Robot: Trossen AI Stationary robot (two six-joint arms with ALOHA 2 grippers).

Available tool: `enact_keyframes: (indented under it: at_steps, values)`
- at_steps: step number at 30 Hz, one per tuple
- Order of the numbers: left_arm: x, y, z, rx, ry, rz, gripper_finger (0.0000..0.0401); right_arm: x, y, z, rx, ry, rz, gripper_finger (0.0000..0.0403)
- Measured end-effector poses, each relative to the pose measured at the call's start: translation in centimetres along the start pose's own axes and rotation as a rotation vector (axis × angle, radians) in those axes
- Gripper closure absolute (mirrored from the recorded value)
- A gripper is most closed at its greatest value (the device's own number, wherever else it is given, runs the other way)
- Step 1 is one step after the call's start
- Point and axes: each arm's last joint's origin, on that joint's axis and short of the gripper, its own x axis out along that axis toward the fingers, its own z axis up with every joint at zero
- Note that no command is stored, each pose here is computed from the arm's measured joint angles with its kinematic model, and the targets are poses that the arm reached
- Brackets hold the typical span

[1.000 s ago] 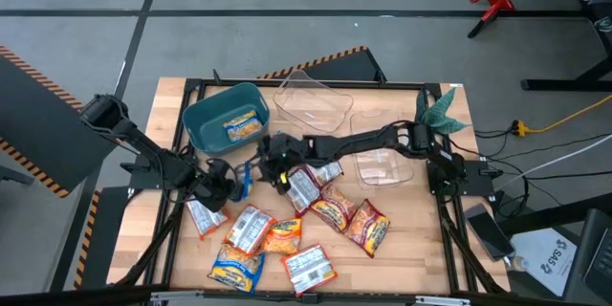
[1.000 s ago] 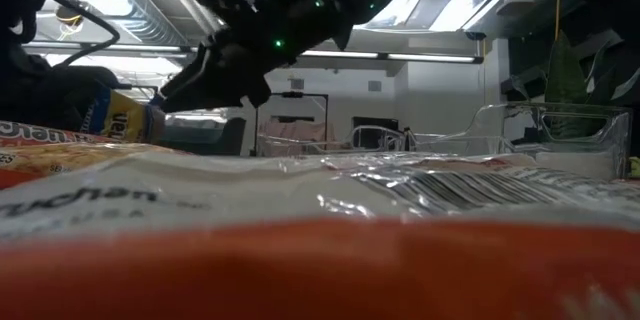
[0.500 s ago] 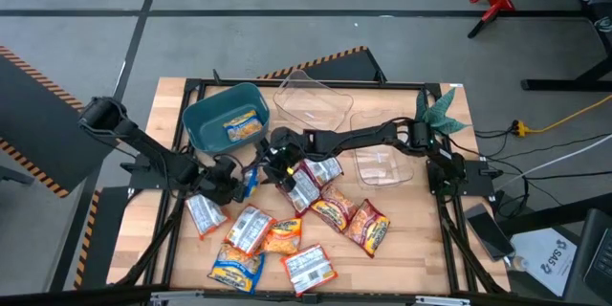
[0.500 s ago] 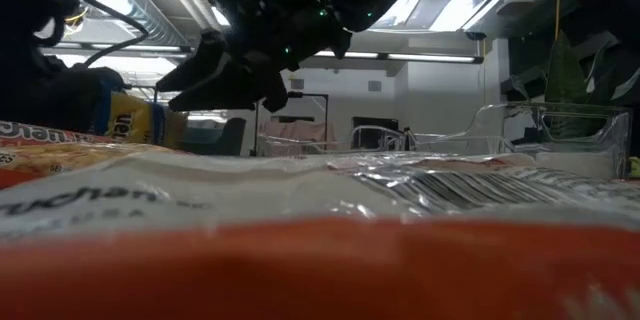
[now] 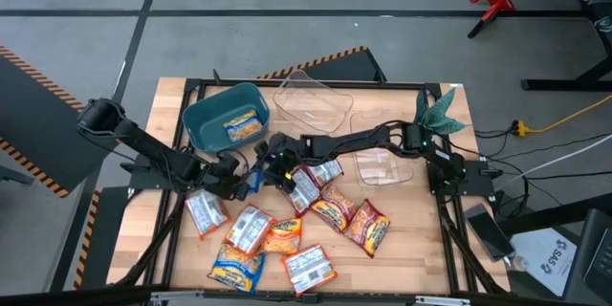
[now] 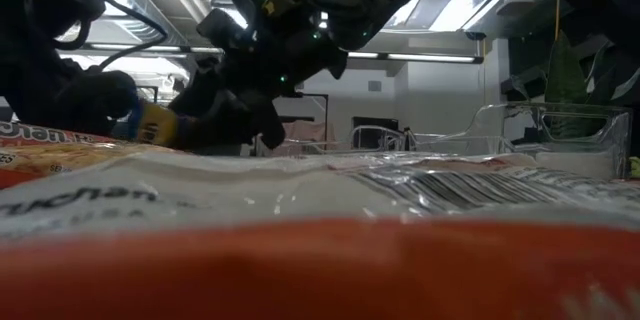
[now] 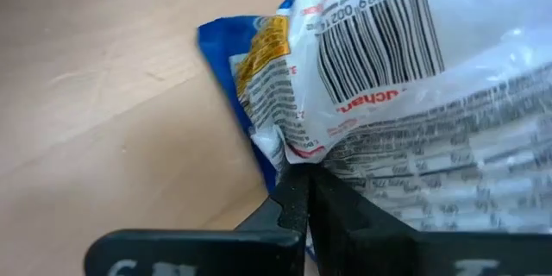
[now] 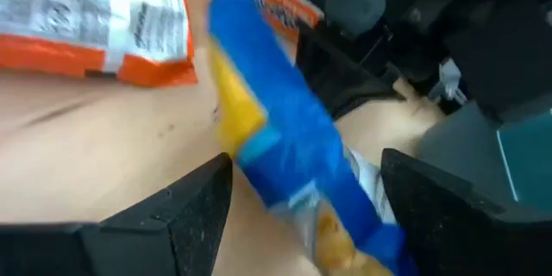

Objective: Sort Maruchan noodles
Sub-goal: Put the blue noodle pack into the blue bin

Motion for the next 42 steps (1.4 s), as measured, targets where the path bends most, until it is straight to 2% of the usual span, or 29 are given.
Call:
enact_keyframes:
  at_steps: [3, 11, 17, 22, 26, 33, 38, 42]
  values:
    - [0.0, 0.0, 0.0, -0.002, -0.003, -0.001, 0.0401, 0.0, 0.0, -0.2, 0.001, 0.042, -0.024, 0.0146]
    - [0.0, -0.1, 0.1, -0.003, -0.010, -0.004, 0.0401, 0.2, 0.3, 0.2, -0.019, 0.074, -0.052, 0.0256]
    - [-0.1, -0.2, 0.2, -0.038, -0.016, -0.028, 0.0401, 0.3, 1.0, 1.0, -0.045, 0.121, -0.070, 0.0309]
    - [-1.3, -0.6, 0.6, -0.051, -0.013, -0.085, 0.0386, 0.6, 2.0, 1.9, -0.046, 0.167, -0.074, 0.0324]
    - [-3.3, -1.3, 1.6, -0.082, -0.036, -0.179, 0.0362, 0.3, 2.2, 2.5, -0.020, 0.180, -0.083, 0.0326]
    - [-6.9, -1.4, 3.2, -0.060, -0.082, -0.269, 0.0331, -1.2, 1.1, 2.8, 0.129, 0.191, -0.121, 0.0328]
    - [-9.1, -1.3, 4.1, 0.001, -0.124, -0.332, 0.0331, -2.4, 0.2, 2.6, 0.228, 0.216, -0.126, 0.0329]
    - [-10.9, -1.7, 5.0, 0.038, -0.202, -0.428, 0.0332, -3.8, -0.9, 2.7, 0.299, 0.216, -0.148, 0.0329]
